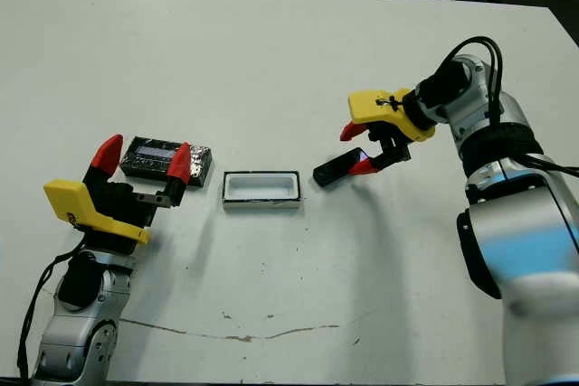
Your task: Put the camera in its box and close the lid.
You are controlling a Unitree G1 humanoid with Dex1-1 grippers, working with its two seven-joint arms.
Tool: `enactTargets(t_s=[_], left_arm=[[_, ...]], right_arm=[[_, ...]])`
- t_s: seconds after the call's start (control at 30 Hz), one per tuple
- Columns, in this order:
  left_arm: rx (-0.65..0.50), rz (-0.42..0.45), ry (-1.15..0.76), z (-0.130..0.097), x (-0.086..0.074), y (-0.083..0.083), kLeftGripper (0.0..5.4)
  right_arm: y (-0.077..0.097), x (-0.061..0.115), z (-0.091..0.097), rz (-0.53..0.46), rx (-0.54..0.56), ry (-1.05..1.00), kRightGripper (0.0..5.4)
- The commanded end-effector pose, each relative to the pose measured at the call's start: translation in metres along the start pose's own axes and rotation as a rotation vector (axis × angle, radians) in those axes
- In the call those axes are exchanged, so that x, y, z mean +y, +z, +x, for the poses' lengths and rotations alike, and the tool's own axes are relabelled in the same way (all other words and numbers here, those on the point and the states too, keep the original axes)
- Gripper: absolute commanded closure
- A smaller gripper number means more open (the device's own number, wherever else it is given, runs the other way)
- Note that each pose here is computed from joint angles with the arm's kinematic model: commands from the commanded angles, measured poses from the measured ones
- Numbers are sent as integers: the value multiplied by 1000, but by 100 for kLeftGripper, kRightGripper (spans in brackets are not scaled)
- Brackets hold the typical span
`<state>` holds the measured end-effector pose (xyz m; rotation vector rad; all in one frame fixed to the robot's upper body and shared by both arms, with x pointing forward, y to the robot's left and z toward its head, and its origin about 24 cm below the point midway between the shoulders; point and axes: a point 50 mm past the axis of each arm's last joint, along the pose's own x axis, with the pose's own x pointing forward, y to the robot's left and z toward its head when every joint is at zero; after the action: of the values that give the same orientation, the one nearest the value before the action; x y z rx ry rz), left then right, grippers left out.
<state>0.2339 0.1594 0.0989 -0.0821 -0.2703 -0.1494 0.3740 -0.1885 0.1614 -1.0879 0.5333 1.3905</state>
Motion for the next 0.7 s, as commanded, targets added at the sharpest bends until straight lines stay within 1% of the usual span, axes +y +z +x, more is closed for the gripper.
enactTargets(t_s=[0.03, 0.27, 0.33, 0.53, 0.67, 0.7], left_arm=[[14, 1, -6, -2, 1, -3, 0], [18, 5, -4, -2, 1, -2, 0], [20, 6, -4, -2, 1, -2, 0], [22, -5, -5, -2, 1, -3, 0], [27, -6, 2, -3, 0, -3, 0], [29, -4, 2, -3, 0, -3, 0]], right_arm=[[-7, 6, 8, 16, 9, 15, 104], [-10, 9, 17, 34, 44, 40, 1], [-11, 10, 19, 34, 45, 35, 1], [-15, 14, 25, 87, 41, 39, 1], [-18, 16, 27, 106, 19, 42, 1], [-18, 17, 27, 109, 13, 42, 10]])
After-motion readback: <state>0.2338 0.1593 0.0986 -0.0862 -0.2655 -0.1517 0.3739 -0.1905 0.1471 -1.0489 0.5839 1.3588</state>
